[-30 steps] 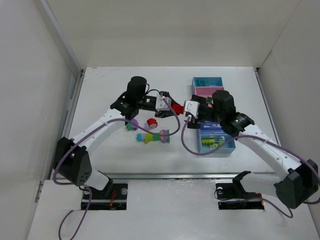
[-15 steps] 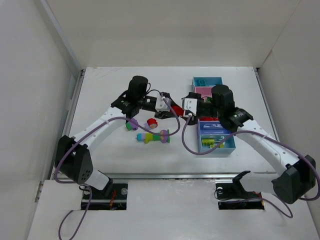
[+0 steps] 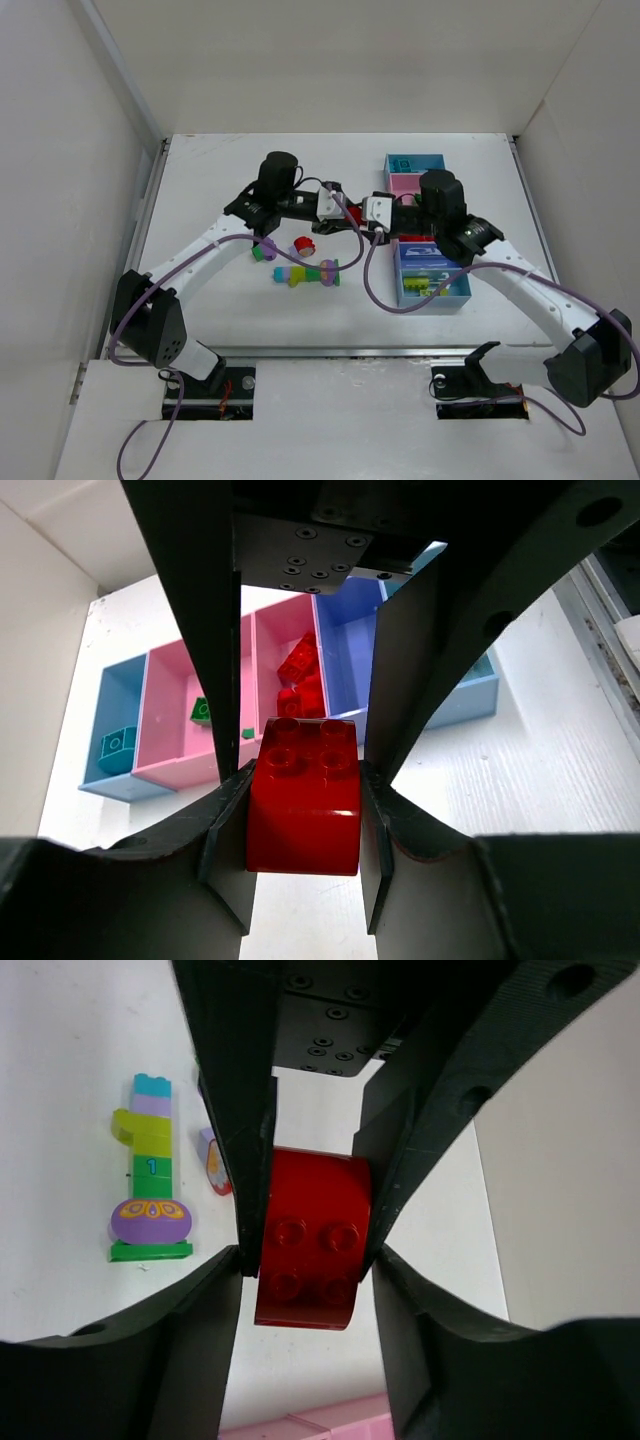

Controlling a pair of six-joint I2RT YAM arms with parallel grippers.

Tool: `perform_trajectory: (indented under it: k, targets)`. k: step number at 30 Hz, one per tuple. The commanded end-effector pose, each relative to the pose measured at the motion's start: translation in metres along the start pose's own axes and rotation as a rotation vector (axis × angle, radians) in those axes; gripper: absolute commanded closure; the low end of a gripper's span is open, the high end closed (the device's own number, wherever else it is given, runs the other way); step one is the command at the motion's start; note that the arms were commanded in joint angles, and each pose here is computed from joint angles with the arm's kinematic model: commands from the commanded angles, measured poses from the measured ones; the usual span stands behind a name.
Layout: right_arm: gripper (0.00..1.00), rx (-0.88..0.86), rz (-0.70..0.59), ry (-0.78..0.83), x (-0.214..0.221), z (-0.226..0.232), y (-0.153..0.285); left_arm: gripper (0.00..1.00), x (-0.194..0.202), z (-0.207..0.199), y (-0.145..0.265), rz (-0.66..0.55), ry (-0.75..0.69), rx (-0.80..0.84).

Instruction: Sort the legos into containers by color

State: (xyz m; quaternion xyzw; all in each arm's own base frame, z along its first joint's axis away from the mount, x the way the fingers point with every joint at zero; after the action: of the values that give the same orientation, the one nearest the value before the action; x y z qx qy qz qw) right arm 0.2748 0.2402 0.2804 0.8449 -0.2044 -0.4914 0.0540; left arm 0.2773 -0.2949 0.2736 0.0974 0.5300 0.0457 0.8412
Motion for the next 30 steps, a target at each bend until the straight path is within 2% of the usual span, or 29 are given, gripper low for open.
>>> perform_trajectory:
  k: [1,2,5,6,7,8,12,14,15,16,17,20,22,24,26,30]
  targets:
    - [0.45,-0.015,-0.079,0.028,-0.025,-0.005,-0.003,1.00,-0.013,0.012,0.005,-0.016,-0.072,-0.047]
    - [0.53,-0.008,-0.072,0.027,-0.024,-0.006,-0.003,1.00,-0.011,0.011,0.006,-0.010,-0.071,-0.041]
    - [0.66,0.015,-0.029,0.015,-0.016,-0.009,-0.004,1.00,-0.010,0.007,0.007,-0.002,-0.090,-0.034]
    - [0.85,0.031,-0.023,0.020,-0.017,-0.013,-0.002,1.00,-0.010,0.007,0.007,-0.002,-0.090,-0.034]
    - [0.95,0.049,0.006,0.013,-0.013,-0.014,-0.001,1.00,-0.008,0.005,0.007,0.004,-0.088,-0.028]
    - [1.00,0.060,0.017,0.013,-0.012,-0.018,-0.002,1.00,-0.010,0.004,0.009,0.007,-0.101,-0.025]
    - [1.00,0.086,0.070,-0.001,-0.003,-0.019,0.001,0.97,-0.006,0.003,0.010,0.026,-0.128,-0.018]
    - [1.00,0.101,0.113,-0.004,0.004,-0.018,0.005,1.00,-0.007,0.003,0.012,0.034,-0.146,-0.023]
    - [0.98,0.111,0.124,-0.004,0.005,-0.019,0.006,1.00,-0.006,0.002,0.012,0.038,-0.150,-0.018]
    - [0.79,0.112,0.141,-0.011,0.008,-0.018,0.007,1.00,-0.006,0.003,0.012,0.038,-0.162,-0.018]
    - [0.70,0.120,0.150,-0.011,0.009,-0.019,0.007,1.00,-0.006,0.000,0.012,0.035,-0.153,-0.007]
    - [0.56,0.119,0.151,-0.012,0.009,-0.019,0.007,1.00,-0.011,-0.002,0.012,0.017,-0.155,0.014]
    - [0.53,0.132,0.138,-0.001,0.007,-0.020,0.008,1.00,-0.010,-0.004,0.012,0.013,-0.153,0.025]
    - [0.40,0.139,0.145,-0.001,0.008,-0.019,0.010,1.00,-0.012,-0.003,0.012,0.015,-0.178,0.027]
    - [0.23,0.137,0.146,0.030,0.008,-0.019,0.012,1.00,-0.011,-0.004,0.013,0.018,-0.180,0.032]
    - [0.21,0.136,0.148,0.042,0.009,-0.017,0.013,1.00,-0.010,-0.005,0.013,0.021,-0.180,0.036]
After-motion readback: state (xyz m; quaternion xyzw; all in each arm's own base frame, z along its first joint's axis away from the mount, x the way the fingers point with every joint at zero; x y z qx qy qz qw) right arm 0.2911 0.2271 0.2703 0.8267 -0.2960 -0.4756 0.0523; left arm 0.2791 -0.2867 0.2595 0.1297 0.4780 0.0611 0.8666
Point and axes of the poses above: each gripper's point midway between its finger pads, its own y axis back along the fingers, its own z axis along the line the jaws close on, x = y × z, the point moved 4 cm from there along y, back along the fingers, and after that the axes turned 4 degrees about -y, right-handed, at the moved point
